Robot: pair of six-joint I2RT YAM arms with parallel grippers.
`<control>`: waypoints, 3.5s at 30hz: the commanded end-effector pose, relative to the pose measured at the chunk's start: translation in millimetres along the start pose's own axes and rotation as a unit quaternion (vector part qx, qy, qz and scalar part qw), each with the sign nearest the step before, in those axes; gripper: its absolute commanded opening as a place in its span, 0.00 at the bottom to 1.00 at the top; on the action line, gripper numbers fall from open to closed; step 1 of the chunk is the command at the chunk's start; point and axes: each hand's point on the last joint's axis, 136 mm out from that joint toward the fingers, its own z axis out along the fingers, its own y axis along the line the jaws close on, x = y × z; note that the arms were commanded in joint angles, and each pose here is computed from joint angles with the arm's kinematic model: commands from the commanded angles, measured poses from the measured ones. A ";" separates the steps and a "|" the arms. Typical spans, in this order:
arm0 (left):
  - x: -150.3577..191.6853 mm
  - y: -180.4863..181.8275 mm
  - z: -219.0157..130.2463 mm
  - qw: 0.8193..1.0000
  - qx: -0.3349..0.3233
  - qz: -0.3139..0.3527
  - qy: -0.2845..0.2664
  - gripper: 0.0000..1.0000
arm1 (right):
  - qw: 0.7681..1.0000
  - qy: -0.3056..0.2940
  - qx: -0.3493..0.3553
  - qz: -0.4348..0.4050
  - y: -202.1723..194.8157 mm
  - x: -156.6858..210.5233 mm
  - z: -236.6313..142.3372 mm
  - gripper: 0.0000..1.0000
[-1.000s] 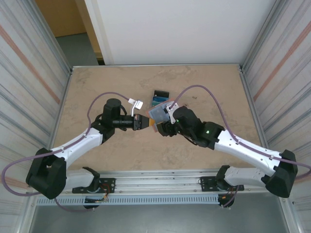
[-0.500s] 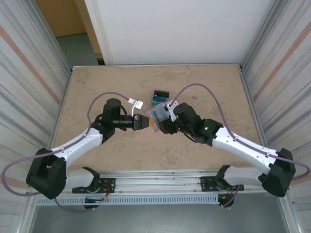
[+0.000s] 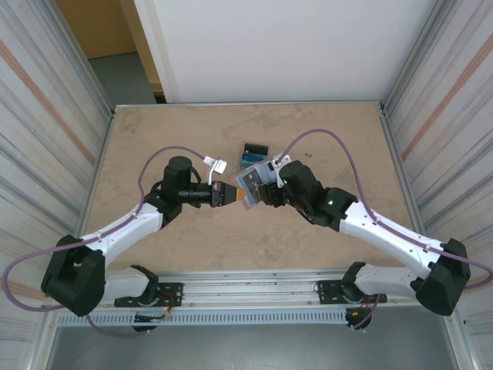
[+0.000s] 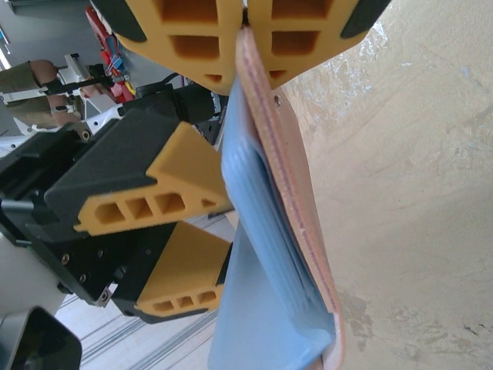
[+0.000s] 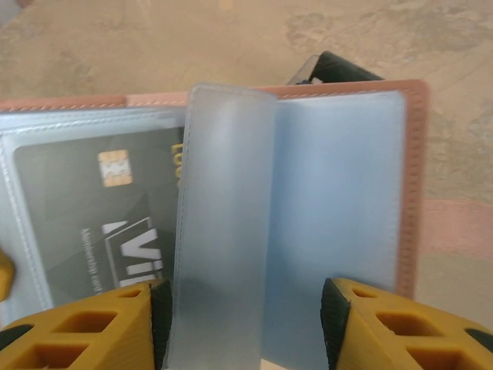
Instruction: Take the credit cards out of the card holder
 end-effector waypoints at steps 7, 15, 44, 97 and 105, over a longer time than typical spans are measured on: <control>-9.7 -19.1 -3.1 0.999 0.028 0.032 -0.008 0.00 | 0.998 -0.012 0.038 0.046 -22.7 0.4 0.9 0.65; -9.1 -18.7 -3.8 0.999 0.028 0.033 -0.009 0.00 | 0.996 -0.007 0.037 0.083 -35.3 6.0 3.6 0.88; -1.5 -50.4 -3.2 0.993 0.082 0.078 0.013 0.00 | 0.939 -0.034 -0.293 0.180 -2.5 -10.9 -13.4 0.62; 35.7 129.6 -5.4 0.854 -0.506 0.119 0.028 0.99 | 0.903 0.197 -0.113 0.366 -24.8 123.2 110.8 0.11; 61.5 149.0 6.2 0.853 -0.507 0.101 0.071 0.99 | 0.900 0.213 -0.083 0.370 -27.4 144.5 111.3 0.21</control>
